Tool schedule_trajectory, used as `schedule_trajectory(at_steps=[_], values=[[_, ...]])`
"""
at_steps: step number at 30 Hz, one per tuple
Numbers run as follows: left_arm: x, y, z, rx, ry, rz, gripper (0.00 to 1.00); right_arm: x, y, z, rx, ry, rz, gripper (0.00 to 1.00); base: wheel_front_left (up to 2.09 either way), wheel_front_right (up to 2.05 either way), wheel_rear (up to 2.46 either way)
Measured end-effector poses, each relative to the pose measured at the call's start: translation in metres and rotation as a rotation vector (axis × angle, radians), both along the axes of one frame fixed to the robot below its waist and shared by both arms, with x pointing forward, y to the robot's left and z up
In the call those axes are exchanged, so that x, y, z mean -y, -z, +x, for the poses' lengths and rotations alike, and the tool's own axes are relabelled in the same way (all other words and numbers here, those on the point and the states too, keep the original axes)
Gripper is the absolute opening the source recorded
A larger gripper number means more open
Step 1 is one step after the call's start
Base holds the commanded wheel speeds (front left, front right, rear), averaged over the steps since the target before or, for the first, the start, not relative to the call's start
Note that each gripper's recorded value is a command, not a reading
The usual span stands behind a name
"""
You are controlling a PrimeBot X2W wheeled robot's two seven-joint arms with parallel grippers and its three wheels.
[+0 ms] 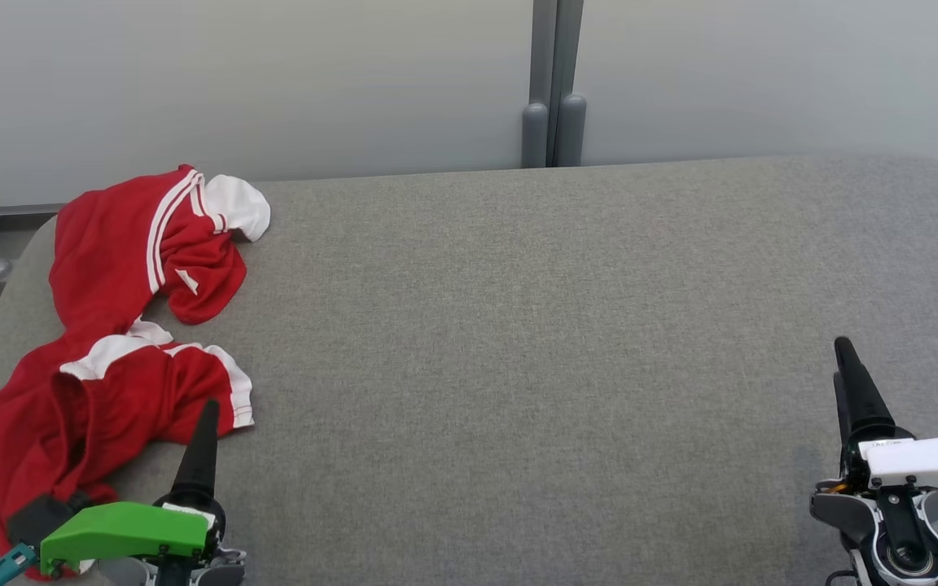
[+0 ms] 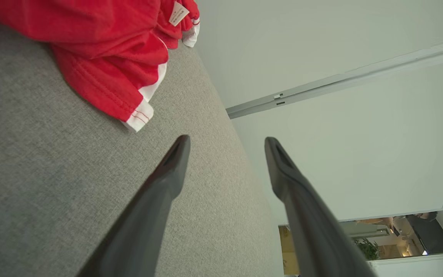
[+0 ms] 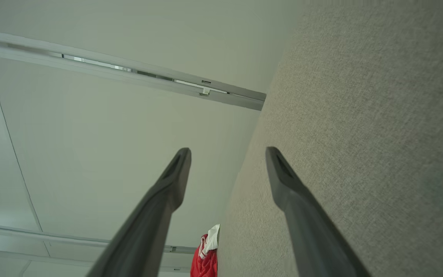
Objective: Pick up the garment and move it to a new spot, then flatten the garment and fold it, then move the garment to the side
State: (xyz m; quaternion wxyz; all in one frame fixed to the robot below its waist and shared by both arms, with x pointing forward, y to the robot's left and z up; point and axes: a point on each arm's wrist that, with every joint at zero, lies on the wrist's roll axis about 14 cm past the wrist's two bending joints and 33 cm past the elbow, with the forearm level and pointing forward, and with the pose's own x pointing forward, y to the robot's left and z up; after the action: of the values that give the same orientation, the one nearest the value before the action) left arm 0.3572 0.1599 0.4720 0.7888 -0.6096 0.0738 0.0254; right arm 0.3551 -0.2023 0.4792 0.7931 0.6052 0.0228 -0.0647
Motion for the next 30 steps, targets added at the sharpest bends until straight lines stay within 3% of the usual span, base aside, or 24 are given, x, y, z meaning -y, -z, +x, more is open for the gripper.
schedule_trajectory(at_steps=[12,30], values=[[0.005,-0.024,0.006,0.076,0.045,0.294,1.00,-0.007,-0.015,-0.001,0.019,-0.050,-0.310,1.00,0.00,0.00,0.00],[0.014,-0.036,0.002,0.139,0.064,0.615,1.00,-0.022,-0.026,-0.009,0.050,-0.085,-0.609,1.00,0.00,0.00,0.00]])
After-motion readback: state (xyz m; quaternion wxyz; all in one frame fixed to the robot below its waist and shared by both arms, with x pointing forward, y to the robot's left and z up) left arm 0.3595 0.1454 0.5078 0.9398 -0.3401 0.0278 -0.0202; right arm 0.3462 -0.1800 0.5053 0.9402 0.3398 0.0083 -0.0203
